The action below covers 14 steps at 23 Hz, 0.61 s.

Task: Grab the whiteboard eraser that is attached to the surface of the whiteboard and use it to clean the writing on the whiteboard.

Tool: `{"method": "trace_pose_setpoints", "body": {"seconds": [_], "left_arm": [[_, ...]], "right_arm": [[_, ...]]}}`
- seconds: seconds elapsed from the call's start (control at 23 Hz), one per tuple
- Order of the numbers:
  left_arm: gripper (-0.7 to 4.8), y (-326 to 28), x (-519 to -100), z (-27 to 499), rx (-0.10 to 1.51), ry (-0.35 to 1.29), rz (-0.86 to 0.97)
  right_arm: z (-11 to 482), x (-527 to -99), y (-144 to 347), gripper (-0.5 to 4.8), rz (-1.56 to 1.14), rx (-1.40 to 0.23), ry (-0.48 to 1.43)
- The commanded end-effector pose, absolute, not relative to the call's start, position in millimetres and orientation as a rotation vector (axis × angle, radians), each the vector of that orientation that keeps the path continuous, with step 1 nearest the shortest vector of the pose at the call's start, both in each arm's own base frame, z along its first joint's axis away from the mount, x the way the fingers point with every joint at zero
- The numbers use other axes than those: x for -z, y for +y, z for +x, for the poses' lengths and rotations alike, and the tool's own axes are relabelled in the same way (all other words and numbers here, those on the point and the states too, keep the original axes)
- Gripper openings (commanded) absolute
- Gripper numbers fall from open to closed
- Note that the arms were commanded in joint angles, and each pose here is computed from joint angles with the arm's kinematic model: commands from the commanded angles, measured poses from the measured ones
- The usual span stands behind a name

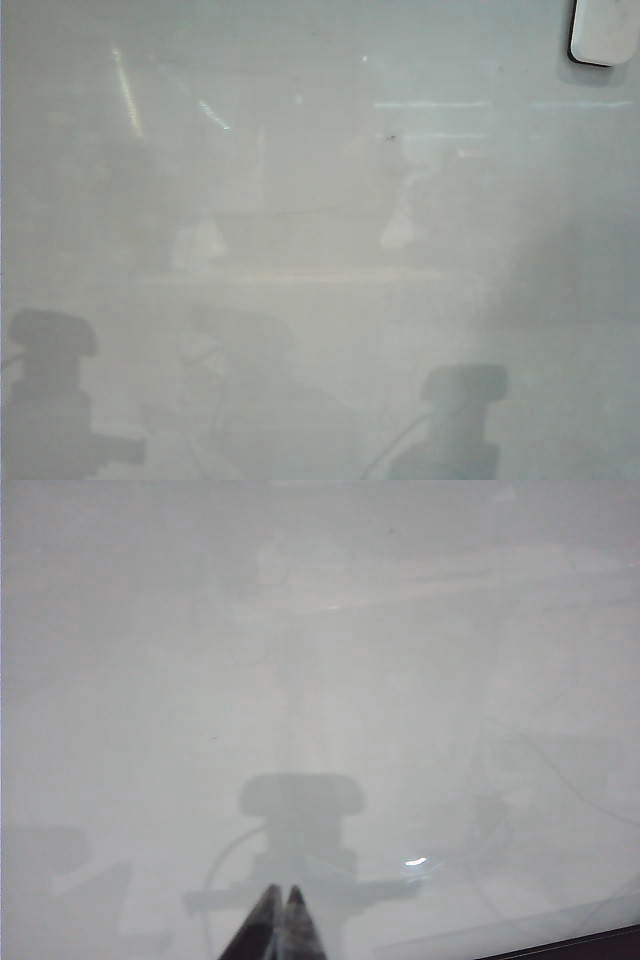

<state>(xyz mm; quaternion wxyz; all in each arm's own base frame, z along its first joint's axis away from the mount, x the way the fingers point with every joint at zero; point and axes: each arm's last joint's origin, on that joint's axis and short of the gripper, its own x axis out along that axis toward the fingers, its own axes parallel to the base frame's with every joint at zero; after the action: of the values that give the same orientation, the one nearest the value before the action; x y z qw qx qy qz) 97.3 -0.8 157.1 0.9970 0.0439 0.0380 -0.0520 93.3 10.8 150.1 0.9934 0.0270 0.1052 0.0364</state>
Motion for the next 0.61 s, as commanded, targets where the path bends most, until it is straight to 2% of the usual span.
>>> {"method": "trace_pose_setpoints", "body": {"seconds": [0.04, 0.3, 0.61], "left_arm": [[-0.05, -1.1, -158.9, 97.2, 0.109, 0.066, 0.091], [-0.05, -1.0, -159.0, 97.2, 0.108, 0.066, 0.086], [-0.05, -0.1, -157.0, 97.1, 0.073, 0.093, -0.040]], "right_arm": [[93.3, -149.9, 10.8, -0.06, 0.051, -0.073, 0.210], [93.3, -150.0, 10.6, -0.06, 0.048, -0.066, 0.210], [93.4, -150.0, 10.0, -0.06, -0.057, -0.058, 0.207]]}}
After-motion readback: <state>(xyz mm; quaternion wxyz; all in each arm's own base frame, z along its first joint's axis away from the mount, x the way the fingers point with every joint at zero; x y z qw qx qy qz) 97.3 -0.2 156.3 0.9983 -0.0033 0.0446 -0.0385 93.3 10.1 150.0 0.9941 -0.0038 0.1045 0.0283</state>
